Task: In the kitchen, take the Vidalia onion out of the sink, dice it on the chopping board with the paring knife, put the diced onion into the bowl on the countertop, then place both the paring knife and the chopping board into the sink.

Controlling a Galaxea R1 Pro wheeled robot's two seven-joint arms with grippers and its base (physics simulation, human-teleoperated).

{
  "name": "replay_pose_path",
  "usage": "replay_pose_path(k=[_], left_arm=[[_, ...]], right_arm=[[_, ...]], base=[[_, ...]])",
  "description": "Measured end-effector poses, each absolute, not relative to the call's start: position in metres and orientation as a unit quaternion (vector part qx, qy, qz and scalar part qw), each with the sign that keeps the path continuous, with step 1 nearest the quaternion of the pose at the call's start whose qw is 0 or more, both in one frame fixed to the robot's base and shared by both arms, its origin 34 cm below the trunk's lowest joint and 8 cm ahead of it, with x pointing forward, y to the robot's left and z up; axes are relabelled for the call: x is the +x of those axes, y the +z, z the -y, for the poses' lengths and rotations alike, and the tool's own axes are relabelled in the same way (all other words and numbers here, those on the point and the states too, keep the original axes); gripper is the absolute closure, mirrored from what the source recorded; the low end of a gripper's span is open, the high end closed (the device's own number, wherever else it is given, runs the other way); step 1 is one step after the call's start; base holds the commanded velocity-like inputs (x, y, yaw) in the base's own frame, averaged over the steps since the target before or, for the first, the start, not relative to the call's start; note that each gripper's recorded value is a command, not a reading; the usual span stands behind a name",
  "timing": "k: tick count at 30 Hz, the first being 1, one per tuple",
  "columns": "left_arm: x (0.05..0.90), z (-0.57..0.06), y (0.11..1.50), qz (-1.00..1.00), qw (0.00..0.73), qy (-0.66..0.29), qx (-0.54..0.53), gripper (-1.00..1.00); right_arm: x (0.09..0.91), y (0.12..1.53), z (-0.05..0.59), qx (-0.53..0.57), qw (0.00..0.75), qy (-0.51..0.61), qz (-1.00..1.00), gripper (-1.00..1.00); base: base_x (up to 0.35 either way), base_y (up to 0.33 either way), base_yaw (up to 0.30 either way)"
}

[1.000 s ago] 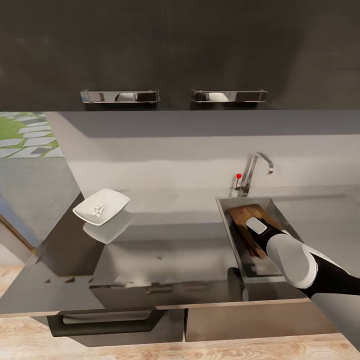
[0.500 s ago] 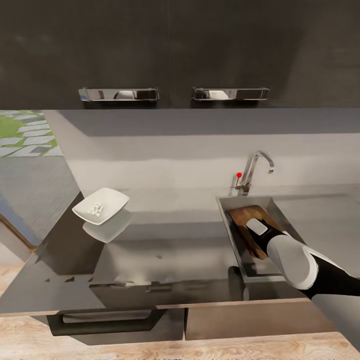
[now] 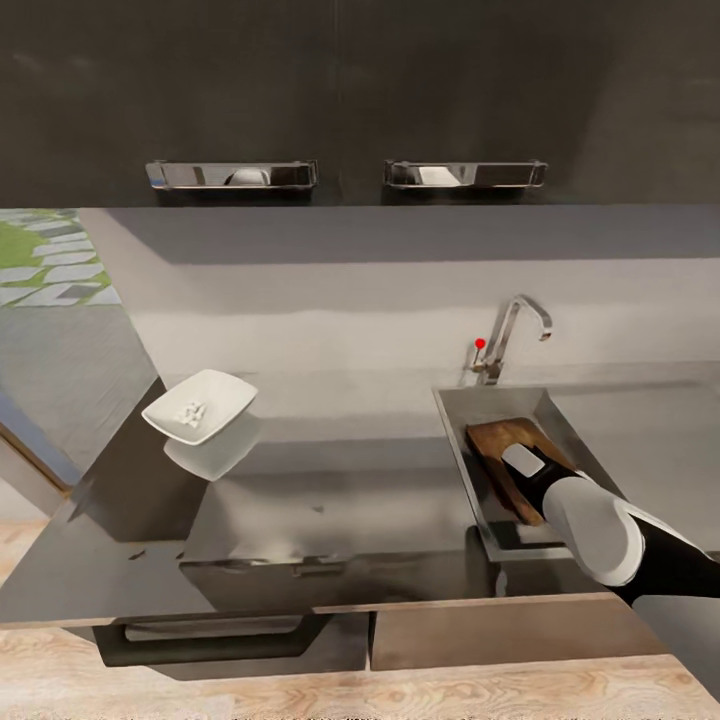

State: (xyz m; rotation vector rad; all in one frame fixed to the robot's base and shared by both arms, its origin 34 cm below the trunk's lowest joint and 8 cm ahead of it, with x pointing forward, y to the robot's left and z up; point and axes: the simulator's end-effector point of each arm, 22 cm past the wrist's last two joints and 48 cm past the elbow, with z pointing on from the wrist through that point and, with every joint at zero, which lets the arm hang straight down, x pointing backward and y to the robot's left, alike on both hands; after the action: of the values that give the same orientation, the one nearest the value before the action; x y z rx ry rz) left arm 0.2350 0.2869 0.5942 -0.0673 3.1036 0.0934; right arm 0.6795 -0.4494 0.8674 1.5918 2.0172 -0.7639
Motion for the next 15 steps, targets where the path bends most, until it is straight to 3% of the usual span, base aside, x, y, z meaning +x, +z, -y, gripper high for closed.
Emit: replay_pose_path(k=[15], left_arm=[[0.225,-0.287,0.591,-0.999,0.006,0.03,-0.021,-1.0]], right_arm=[[0.672,0.847,0.443,0.595,0.203,-0.269,-0.73,1.0]], base=[[0.0,0.0,0.0]])
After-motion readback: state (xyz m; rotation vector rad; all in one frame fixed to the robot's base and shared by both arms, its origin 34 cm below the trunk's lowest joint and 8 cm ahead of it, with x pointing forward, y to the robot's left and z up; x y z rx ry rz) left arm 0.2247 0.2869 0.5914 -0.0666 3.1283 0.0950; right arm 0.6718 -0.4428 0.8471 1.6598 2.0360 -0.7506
